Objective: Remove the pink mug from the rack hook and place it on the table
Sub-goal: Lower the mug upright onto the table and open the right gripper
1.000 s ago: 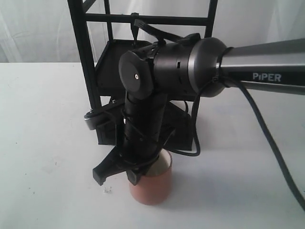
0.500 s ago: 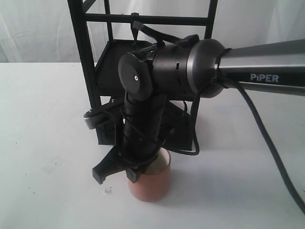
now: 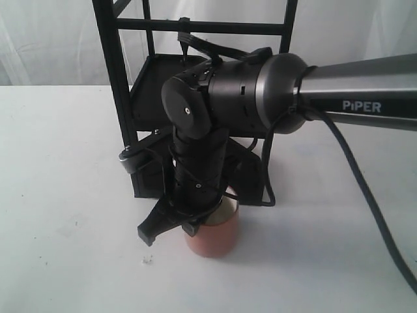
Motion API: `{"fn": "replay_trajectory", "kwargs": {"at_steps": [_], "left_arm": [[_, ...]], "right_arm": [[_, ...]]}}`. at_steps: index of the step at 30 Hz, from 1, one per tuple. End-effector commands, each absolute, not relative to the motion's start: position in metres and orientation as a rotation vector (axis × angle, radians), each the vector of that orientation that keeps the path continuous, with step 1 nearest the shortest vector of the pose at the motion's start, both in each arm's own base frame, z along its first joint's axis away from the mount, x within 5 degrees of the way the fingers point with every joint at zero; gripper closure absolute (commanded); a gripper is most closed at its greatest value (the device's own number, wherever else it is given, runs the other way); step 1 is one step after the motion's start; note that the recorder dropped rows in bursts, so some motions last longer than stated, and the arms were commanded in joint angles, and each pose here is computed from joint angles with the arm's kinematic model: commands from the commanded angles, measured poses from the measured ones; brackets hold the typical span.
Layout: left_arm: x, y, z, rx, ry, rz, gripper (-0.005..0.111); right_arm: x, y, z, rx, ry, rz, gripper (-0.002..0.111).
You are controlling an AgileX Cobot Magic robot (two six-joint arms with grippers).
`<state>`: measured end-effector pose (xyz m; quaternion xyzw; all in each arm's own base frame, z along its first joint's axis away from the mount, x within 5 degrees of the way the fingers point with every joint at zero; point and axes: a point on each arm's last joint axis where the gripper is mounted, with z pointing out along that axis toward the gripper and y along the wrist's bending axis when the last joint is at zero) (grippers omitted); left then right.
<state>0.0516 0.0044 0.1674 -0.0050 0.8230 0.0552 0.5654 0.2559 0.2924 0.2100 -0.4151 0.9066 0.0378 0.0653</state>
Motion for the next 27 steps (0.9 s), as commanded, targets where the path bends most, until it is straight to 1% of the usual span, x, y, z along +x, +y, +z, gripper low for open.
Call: {"fn": "replay_trajectory", "kwargs": {"at_steps": [1, 6, 18, 20, 27], "left_arm": [[0.0515, 0.0041, 0.1664, -0.016, 1.934, 0.119, 0.107], [0.0515, 0.0041, 0.1664, -0.016, 1.934, 0.119, 0.107], [0.0515, 0.0041, 0.1664, -0.016, 1.934, 0.119, 0.107], [0.0515, 0.0041, 0.1664, -0.016, 1.934, 0.119, 0.107], [0.0515, 0.0041, 0.1664, -0.016, 1.934, 0.119, 0.107]], "right_arm": [[0.2527, 0.2946, 0.211, -1.23, 2.761, 0.179, 0.108], [0.2504, 0.297, 0.2113, -1.208, 2.781, 0.233, 0.108], [0.2498, 0.2963, 0.2103, -1.214, 2.794, 0.225, 0.108], [0.2497, 0.2963, 0.2097, -1.216, 2.797, 0.223, 0.105], [0.2509, 0.2976, 0.204, -1.223, 2.803, 0.217, 0.083]]}}
